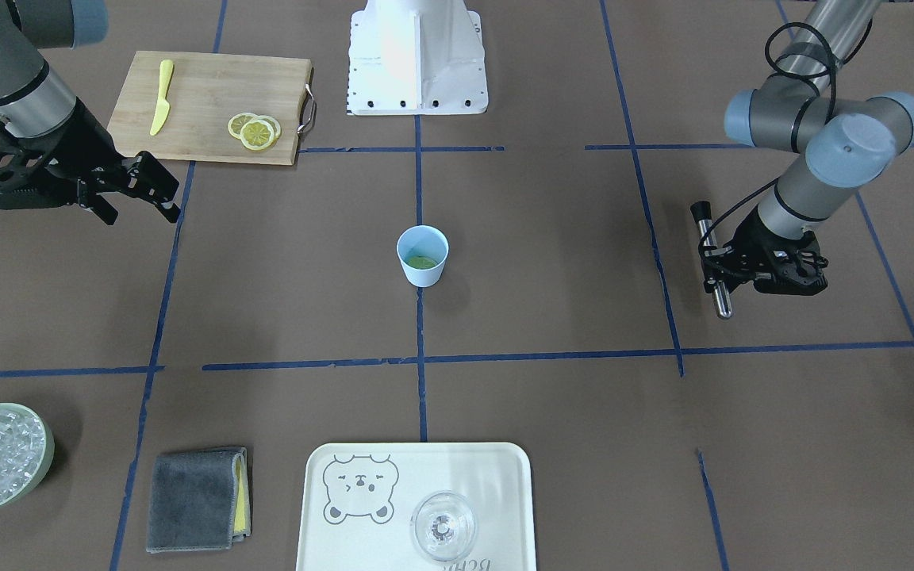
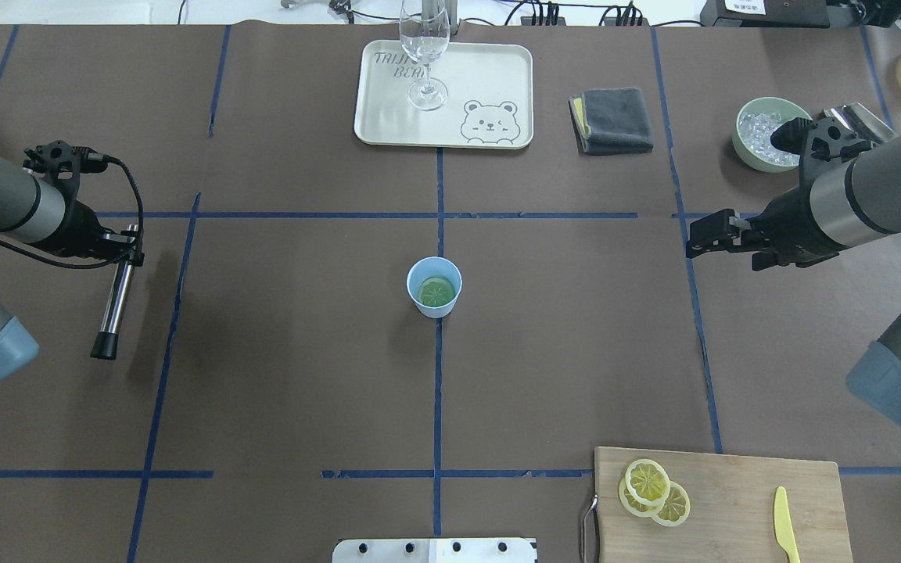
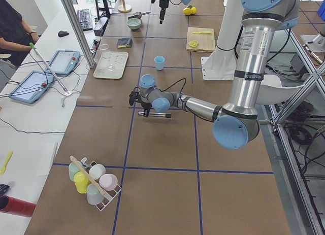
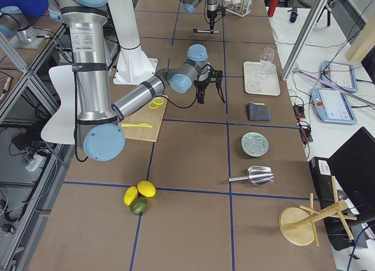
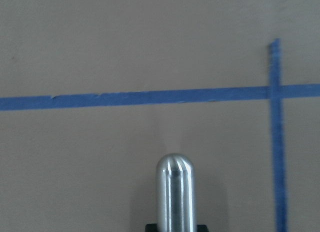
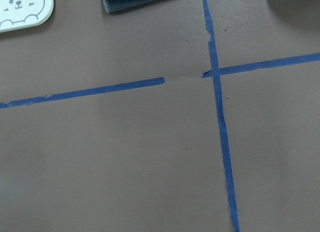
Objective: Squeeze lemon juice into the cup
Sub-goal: 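Withdraw the right gripper while the left gripper grasps the metal muddler, then carry the metal muddler with the left gripper over the blue cup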
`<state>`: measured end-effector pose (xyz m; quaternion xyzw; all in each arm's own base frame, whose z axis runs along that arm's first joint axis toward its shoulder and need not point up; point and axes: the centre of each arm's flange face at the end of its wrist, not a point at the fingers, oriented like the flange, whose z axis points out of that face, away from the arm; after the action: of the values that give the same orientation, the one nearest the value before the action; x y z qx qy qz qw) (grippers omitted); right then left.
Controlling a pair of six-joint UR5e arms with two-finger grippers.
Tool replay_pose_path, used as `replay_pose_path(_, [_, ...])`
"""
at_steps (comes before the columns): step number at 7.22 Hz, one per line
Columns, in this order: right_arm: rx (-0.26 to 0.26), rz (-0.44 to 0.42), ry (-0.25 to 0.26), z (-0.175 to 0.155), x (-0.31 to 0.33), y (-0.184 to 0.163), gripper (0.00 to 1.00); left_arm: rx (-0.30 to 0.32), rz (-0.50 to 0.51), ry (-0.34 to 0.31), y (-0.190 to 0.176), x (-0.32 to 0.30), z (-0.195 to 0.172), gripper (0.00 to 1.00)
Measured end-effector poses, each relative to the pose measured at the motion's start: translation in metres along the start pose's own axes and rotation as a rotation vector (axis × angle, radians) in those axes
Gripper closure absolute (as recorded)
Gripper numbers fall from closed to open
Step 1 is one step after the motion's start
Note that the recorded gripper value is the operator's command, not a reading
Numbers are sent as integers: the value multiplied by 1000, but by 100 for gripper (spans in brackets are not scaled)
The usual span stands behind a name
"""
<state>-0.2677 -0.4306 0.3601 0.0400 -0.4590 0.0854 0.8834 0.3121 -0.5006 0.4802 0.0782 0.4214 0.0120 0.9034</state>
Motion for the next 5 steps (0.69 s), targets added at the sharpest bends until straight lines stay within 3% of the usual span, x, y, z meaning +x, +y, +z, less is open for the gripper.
replay_pose_path(3, [2,-1,-3,-1,-2,-1,0,73,97,86,-36,158,-78,100])
replay_pose_path(5, [4,1,-2,-2,0,-1,0,202,206,119,-28,266,-101,100])
